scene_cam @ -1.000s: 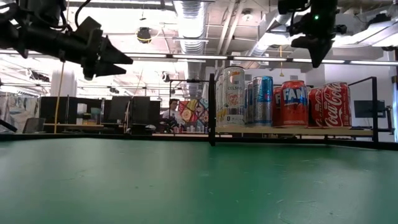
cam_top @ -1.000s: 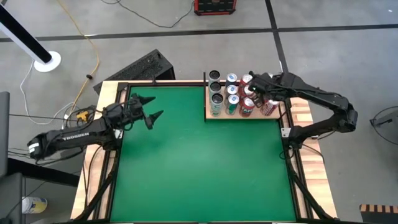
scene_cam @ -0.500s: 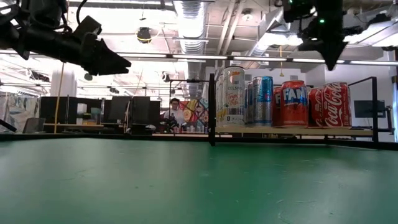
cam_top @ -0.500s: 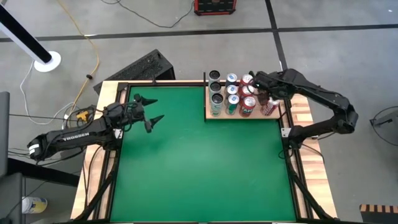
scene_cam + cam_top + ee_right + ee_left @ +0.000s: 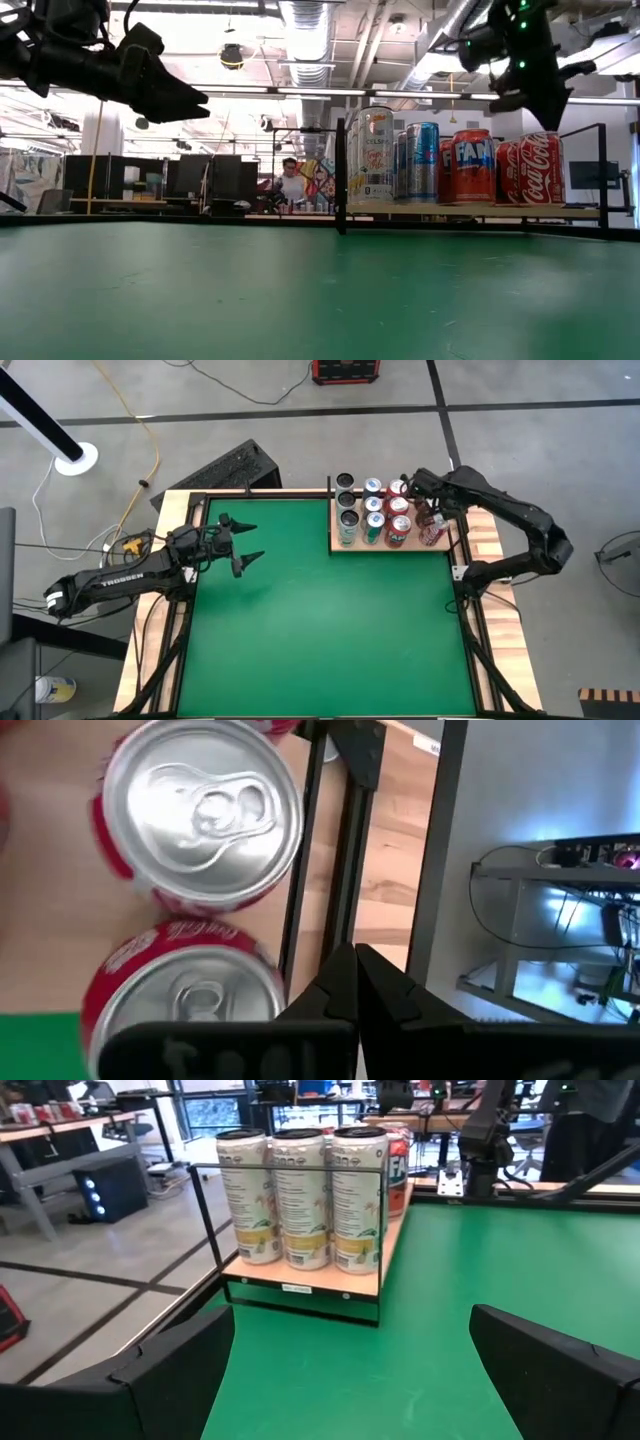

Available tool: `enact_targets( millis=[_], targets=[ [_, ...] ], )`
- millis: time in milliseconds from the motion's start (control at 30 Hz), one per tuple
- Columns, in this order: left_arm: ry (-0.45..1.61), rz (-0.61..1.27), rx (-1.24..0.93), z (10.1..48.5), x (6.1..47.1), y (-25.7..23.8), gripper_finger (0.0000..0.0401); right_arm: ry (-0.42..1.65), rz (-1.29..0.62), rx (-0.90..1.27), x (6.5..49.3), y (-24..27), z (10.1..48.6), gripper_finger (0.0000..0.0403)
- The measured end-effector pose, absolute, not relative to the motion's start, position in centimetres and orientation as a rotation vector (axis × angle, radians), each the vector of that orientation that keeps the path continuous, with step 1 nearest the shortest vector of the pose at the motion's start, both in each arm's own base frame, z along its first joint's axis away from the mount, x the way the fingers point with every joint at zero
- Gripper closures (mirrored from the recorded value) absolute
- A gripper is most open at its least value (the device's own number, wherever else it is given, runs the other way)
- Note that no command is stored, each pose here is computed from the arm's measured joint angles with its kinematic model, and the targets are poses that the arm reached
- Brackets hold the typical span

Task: Sort soda cans
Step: Put the red soda can on the shelf align with the other red soda cans

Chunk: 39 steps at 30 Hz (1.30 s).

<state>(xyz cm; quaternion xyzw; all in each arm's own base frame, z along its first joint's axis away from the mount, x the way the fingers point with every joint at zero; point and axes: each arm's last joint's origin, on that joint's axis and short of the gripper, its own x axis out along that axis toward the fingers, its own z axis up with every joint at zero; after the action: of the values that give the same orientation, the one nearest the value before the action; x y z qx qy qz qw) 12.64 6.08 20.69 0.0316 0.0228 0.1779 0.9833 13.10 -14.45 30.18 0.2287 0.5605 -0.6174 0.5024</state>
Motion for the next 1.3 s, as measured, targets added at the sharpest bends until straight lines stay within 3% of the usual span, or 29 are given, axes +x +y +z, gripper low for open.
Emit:
enact_targets(
  millis=[867, 1300],
  targets=[
    [0.039, 0.353, 0.054, 20.7, 12.6, 6.1, 0.0009, 1.385, -1.371, 0.511, 13.6, -14.8, 28.8, 0.0382],
    [0.032, 0.354, 0.056, 20.8, 12.6, 6.1, 0.0009, 1.427, -1.336, 0.619, 13.3, -14.1, 28.7, 0.0383]
  ],
)
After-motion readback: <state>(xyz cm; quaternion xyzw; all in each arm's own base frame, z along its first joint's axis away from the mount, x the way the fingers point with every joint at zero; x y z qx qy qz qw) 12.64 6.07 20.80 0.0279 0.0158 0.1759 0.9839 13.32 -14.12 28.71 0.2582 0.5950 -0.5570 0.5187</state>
